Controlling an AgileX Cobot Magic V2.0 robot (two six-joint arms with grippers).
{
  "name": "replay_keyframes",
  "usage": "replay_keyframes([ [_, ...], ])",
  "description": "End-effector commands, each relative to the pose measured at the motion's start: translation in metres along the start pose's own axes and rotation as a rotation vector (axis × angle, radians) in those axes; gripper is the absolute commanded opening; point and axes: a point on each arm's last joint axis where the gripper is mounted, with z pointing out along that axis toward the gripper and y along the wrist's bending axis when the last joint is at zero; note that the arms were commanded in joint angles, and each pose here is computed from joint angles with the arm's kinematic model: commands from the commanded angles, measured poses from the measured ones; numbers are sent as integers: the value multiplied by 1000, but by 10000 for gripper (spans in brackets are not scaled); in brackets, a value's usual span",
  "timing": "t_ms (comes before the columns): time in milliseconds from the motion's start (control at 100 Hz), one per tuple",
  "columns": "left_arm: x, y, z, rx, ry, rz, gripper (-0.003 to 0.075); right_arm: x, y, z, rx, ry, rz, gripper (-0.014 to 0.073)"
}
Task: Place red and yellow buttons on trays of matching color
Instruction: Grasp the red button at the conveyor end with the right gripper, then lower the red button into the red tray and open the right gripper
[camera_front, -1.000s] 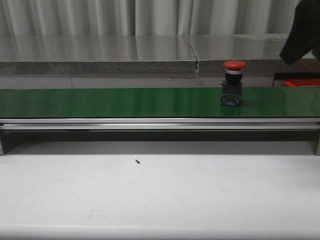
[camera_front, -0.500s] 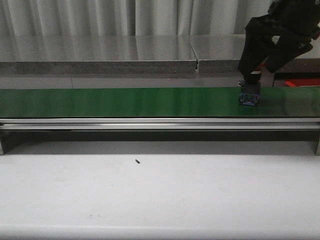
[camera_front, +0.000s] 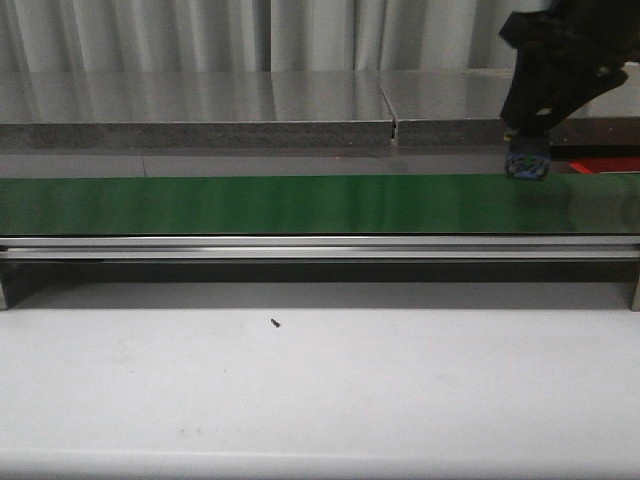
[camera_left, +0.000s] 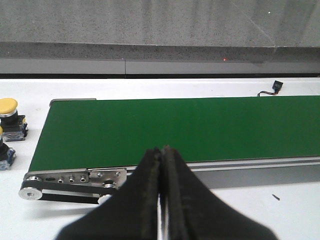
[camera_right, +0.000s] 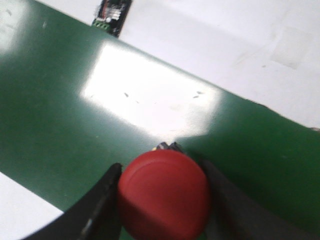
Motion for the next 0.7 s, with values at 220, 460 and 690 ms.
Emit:
replay_keyframes([
  [220,-13,1,-3,-19,-80,-19,-19,7,-106,-103,233,-224,303,151],
  [460,-13,1,-3,-19,-80,-19,-19,41,-184,-109,377,-282,490,151],
  [690,-13,1,-3,-19,-80,-19,-19,54,-224,-78,454,-323,537,151],
])
